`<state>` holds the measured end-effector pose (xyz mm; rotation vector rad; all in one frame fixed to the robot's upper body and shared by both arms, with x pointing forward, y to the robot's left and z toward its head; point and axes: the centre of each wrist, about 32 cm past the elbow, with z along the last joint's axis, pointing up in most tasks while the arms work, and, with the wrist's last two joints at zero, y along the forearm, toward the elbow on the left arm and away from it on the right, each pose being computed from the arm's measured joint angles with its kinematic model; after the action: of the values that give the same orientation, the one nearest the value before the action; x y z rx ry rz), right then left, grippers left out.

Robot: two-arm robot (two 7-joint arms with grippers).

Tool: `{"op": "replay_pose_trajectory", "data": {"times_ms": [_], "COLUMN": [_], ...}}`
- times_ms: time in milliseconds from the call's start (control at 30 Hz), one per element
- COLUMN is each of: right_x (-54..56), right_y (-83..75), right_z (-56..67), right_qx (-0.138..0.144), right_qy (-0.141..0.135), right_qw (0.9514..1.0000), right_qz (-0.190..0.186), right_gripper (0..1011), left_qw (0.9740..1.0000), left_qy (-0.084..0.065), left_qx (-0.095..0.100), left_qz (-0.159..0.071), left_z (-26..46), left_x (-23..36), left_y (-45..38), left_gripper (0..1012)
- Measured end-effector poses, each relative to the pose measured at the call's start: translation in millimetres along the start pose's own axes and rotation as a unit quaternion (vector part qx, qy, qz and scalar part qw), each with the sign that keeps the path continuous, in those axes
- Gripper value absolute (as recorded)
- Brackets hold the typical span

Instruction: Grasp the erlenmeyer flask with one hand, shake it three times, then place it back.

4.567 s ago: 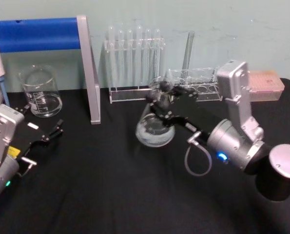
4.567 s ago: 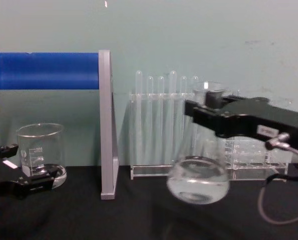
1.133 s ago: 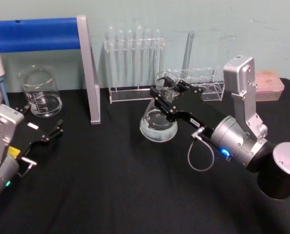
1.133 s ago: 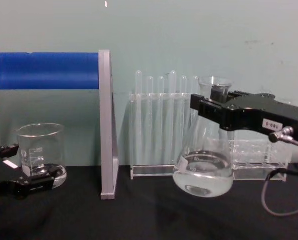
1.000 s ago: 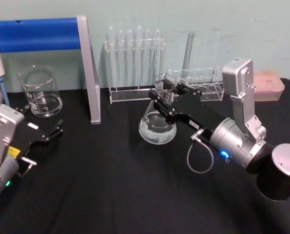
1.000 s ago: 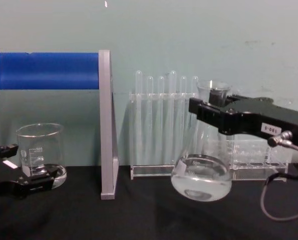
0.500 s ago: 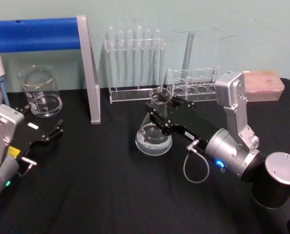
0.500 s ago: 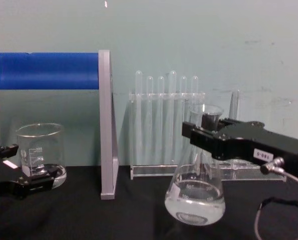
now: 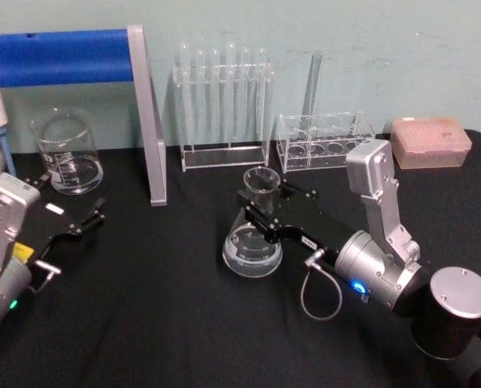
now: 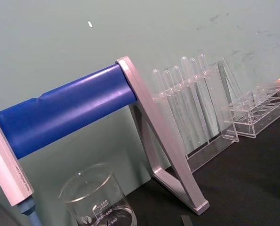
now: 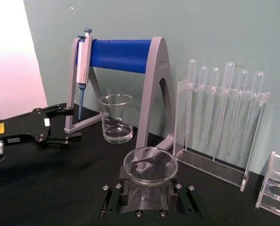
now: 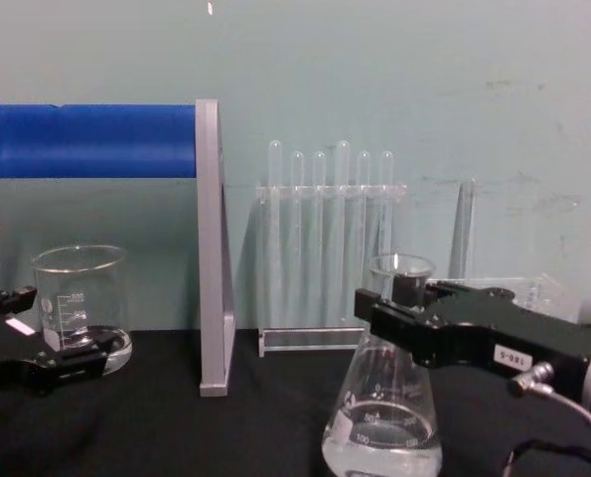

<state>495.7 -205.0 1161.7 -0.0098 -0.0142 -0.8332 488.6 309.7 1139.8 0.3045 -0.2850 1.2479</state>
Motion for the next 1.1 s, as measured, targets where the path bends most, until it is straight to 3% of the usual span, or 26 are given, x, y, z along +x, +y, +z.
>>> {"op": "replay_pose_trajectory", "data": {"times_ms": [1100], "right_x": [-4.4], "right_y": [2.3], "right_z": [-13.7], "right_qx": [-0.024], "right_qy": [0.012], "right_qw": [0.9996], "right_qz": [0.003], "right_gripper": [449], "left_qw": [1.0], "left_qy": [0.0], "left_qx": [0.0], "left_qz": [0.0], "left_z": [0.0], "left_x": [0.0], "left_y": [0.0], "left_gripper": [1001]}}
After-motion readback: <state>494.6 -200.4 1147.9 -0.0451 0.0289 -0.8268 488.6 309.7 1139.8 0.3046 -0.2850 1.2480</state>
